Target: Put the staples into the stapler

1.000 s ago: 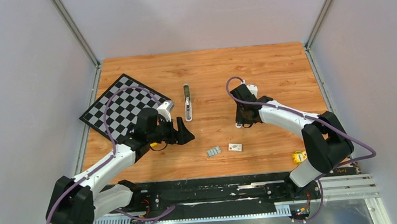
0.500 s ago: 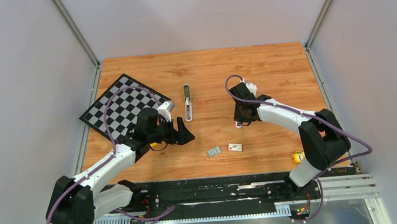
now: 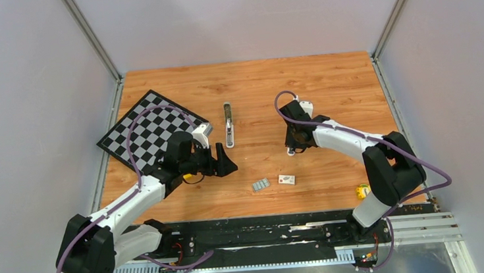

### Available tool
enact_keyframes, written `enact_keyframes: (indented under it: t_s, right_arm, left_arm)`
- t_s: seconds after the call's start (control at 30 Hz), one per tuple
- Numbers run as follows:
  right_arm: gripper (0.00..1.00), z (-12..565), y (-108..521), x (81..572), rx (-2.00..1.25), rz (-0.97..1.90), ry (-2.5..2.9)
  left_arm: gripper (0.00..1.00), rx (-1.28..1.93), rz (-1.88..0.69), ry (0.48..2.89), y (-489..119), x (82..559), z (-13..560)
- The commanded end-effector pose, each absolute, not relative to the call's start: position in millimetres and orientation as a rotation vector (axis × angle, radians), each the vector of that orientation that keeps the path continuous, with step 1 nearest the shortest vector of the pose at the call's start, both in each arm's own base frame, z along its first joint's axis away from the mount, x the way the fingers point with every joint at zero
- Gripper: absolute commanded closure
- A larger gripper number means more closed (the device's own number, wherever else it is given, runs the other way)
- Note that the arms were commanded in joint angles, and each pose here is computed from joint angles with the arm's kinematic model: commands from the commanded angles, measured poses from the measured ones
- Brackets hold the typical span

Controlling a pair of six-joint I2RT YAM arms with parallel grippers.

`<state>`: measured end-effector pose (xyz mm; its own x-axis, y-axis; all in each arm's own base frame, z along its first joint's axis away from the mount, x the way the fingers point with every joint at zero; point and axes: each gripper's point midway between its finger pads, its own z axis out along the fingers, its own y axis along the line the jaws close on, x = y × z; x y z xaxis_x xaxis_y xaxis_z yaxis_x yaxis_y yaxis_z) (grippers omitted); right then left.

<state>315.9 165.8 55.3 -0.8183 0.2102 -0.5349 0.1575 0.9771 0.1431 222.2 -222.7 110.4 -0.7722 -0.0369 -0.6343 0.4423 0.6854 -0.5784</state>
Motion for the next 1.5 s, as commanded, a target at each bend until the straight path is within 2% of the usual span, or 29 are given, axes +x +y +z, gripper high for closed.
enact_keyframes:
  t_s: [0.0, 1.47]
  right_arm:
    - [0.8, 54.3, 157.8, 322.0, 0.303, 0.089, 2.541]
    - [0.8, 49.3, 155.1, 325.6, 0.288, 0.055, 2.55]
  left_arm:
    - [0.17, 0.328, -1.008, 2.251, -223.5, 222.8, 111.3]
    - [0.16, 0.338, -1.02, 2.241, -225.3, 222.6, 113.6]
